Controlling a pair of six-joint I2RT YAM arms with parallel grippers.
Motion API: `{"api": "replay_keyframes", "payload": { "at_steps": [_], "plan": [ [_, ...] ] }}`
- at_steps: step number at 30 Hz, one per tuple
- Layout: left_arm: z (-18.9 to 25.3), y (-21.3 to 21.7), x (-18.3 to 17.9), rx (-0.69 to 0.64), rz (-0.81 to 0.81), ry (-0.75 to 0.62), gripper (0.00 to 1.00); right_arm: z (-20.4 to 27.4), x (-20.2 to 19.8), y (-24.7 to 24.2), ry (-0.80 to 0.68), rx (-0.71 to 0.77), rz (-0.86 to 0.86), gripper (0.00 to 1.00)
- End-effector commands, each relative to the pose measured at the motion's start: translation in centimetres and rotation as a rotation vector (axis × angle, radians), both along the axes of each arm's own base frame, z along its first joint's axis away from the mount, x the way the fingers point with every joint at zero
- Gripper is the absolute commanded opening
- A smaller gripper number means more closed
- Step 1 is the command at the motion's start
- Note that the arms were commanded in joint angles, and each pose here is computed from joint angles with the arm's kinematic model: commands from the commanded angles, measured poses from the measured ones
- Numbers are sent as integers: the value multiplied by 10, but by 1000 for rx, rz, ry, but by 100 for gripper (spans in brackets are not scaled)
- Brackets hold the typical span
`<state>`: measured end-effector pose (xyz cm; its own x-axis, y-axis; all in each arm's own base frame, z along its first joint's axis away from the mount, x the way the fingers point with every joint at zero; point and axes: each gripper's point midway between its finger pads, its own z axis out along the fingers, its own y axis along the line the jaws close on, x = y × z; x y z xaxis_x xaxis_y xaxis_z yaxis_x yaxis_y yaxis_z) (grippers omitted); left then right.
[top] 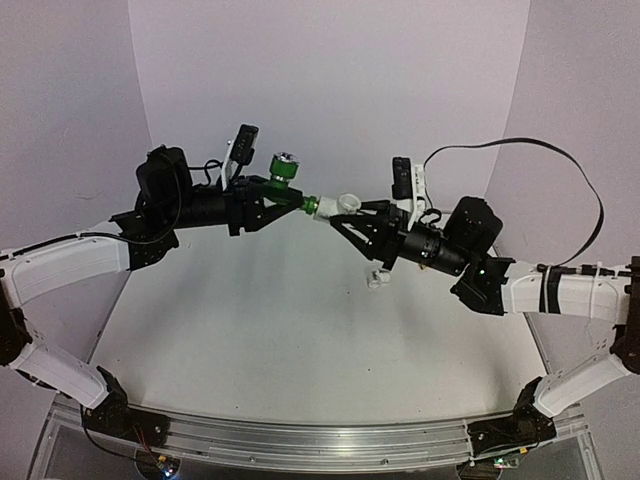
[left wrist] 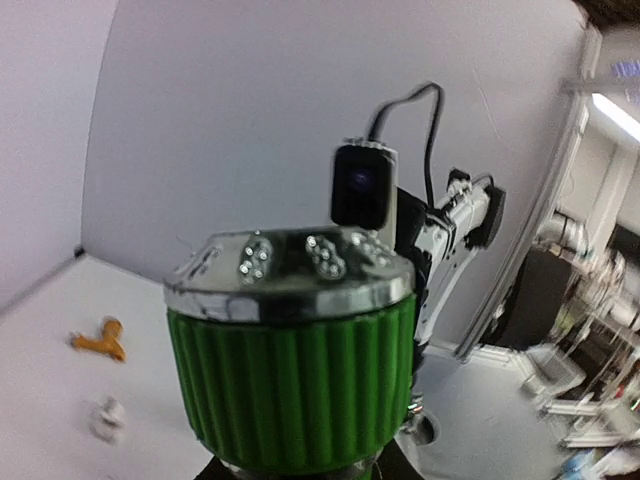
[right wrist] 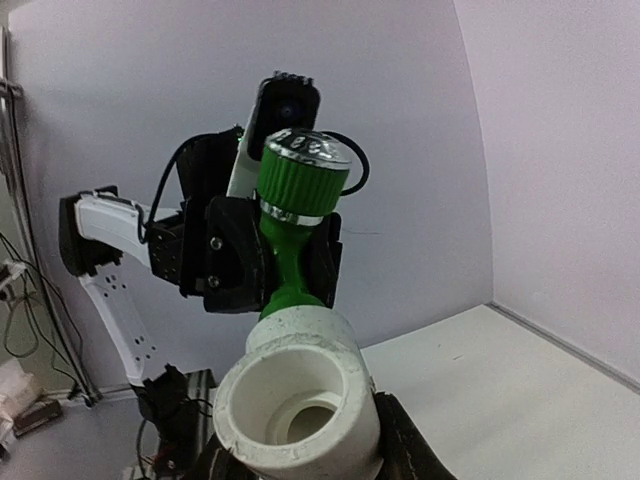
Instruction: Install the water faucets
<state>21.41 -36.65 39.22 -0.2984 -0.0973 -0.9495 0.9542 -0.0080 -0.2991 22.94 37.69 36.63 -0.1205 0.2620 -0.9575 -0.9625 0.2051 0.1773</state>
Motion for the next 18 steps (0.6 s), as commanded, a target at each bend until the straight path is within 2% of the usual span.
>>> {"api": "replay_keyframes", "payload": {
  "at_steps": [1, 5, 9, 13, 14, 18],
  "plan": [
    [10, 1, -49, -75, -155, -718, 0, 60, 2, 2, 249, 170, 71, 0],
    [8, 0, -54, -105, -164, -1037, 0, 66, 7, 6, 418, 197, 124, 0],
    [5, -4, -52, -80, -196, -1327, 0, 75, 16, 15, 584, 228, 199, 0],
    [-2, -5, -44, 37, -248, -1560, 0, 82, 24, 20, 747, 269, 257, 0],
    [-7, -2, -46, 43, -275, -1657, 0, 81, 27, 23, 778, 273, 268, 0],
    [-48, 19, -52, 161, -450, -1949, 0, 84, 36, 28, 892, 309, 301, 0]
  ]
}}
